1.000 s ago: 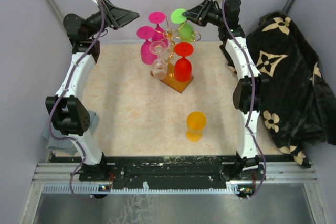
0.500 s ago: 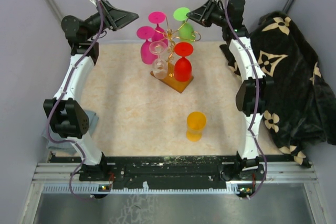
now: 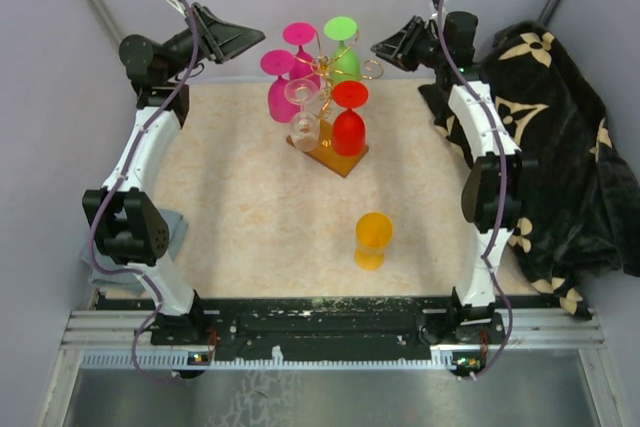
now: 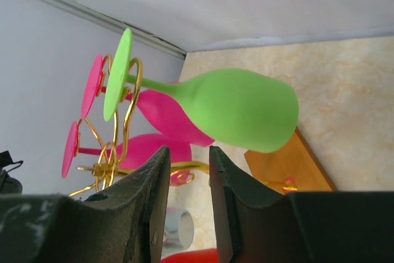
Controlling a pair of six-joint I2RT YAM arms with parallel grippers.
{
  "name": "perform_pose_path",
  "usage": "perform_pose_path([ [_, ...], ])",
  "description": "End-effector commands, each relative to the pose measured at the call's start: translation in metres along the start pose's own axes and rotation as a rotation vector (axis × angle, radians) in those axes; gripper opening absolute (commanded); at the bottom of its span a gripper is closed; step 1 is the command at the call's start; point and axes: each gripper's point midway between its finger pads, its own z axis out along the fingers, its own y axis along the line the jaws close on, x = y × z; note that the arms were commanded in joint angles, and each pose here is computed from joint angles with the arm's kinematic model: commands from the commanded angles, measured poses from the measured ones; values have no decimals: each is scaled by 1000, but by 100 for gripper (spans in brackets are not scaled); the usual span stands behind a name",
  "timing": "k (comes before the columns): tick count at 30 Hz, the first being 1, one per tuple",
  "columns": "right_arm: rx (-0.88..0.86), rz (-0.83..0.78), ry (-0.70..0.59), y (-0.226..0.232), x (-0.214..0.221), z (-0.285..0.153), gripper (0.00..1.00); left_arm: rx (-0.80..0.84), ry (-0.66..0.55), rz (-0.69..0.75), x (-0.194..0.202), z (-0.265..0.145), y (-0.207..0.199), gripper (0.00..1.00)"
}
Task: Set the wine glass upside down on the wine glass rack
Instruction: Turn the wine glass upside down at the wine rack.
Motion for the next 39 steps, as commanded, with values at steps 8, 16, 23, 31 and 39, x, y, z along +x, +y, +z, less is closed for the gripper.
perform_pose_path([
  [8, -19, -152, -184, 79, -21, -85, 33, 28, 2, 37, 9, -10, -32, 38],
  [16, 39, -207, -241, 108, 1, -147, 33, -177, 29, 67, 35, -14, -24, 37],
  [23, 93, -228, -225, 112, 40, -192, 33, -319, 124, 49, 88, -9, -34, 37],
  [31, 92, -217, -216, 114, 66, -213, 33, -529, 298, 8, 176, -17, -42, 35],
  [39, 112, -222, -228, 119, 72, -227, 33, -732, 595, 8, 291, -36, -42, 36],
])
